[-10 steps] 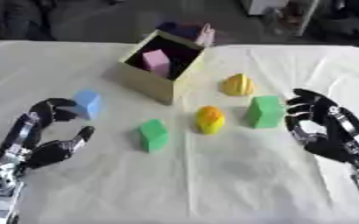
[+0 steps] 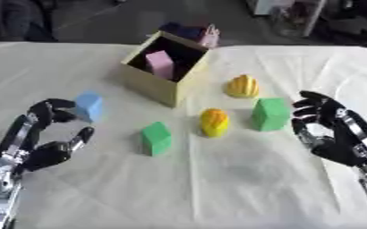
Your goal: Pick up objects on the table and place them in the box.
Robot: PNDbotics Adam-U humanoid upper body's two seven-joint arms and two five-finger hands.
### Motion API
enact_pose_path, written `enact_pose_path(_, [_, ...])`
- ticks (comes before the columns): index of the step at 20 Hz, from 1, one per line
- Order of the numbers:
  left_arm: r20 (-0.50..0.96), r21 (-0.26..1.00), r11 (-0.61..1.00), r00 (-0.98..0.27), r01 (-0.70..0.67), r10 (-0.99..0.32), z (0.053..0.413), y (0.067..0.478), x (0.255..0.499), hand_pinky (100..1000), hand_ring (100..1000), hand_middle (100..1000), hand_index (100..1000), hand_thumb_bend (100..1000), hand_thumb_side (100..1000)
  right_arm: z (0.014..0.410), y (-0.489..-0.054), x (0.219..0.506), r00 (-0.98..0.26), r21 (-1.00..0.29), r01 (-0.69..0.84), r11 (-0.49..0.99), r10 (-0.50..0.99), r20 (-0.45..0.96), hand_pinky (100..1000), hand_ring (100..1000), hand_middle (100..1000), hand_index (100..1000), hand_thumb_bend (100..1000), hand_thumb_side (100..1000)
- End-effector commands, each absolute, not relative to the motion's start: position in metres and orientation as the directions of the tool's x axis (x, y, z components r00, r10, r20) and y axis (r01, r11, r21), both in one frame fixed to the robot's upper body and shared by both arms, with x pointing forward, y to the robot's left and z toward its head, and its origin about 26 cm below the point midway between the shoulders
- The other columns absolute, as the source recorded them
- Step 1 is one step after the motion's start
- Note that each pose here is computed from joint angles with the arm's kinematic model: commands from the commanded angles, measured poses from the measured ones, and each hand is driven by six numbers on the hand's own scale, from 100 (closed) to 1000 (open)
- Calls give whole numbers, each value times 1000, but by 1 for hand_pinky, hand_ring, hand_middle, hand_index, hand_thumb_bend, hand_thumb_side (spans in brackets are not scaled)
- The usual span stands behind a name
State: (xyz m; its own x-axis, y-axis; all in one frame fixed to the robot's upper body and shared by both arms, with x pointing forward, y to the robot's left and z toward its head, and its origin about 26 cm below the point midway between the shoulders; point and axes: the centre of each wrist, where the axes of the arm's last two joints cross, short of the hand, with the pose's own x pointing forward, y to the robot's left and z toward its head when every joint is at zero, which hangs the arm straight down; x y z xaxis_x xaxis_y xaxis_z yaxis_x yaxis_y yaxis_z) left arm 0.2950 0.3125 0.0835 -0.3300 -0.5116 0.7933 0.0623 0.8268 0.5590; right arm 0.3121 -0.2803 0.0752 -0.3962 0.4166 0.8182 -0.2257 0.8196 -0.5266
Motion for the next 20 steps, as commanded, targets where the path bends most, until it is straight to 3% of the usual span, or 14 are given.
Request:
enact_pose_path(1, [680,693,719,-380,51,-628,116,331,299,754,682,721,761,487,234,86,-283,313,-423,-548,-213,809,430,798,700,747,747,920,215,281])
enact_pose_path(5, [404,907,415,-417,68,-814,166,359,306,766,708,730,778,459,222,86,-285,313,-421,-560,-218,799,441,793,700,747,747,921,214,282])
enact_pose_path(8, [157,987,122,-430,107,-889,205,374,317,774,728,737,790,440,211,84,-286,312,-416,-564,-226,794,445,793,699,747,746,920,215,284])
enact_pose_path(13, [-150,934,-277,-456,225,-877,225,386,346,782,755,746,804,398,173,81,-284,312,-413,-567,-247,786,445,795,699,746,746,920,215,290])
enact_pose_path(20, [-242,851,-421,-476,315,-846,204,393,386,782,757,745,797,383,147,80,-285,311,-406,-566,-249,786,446,798,699,745,745,921,219,303])
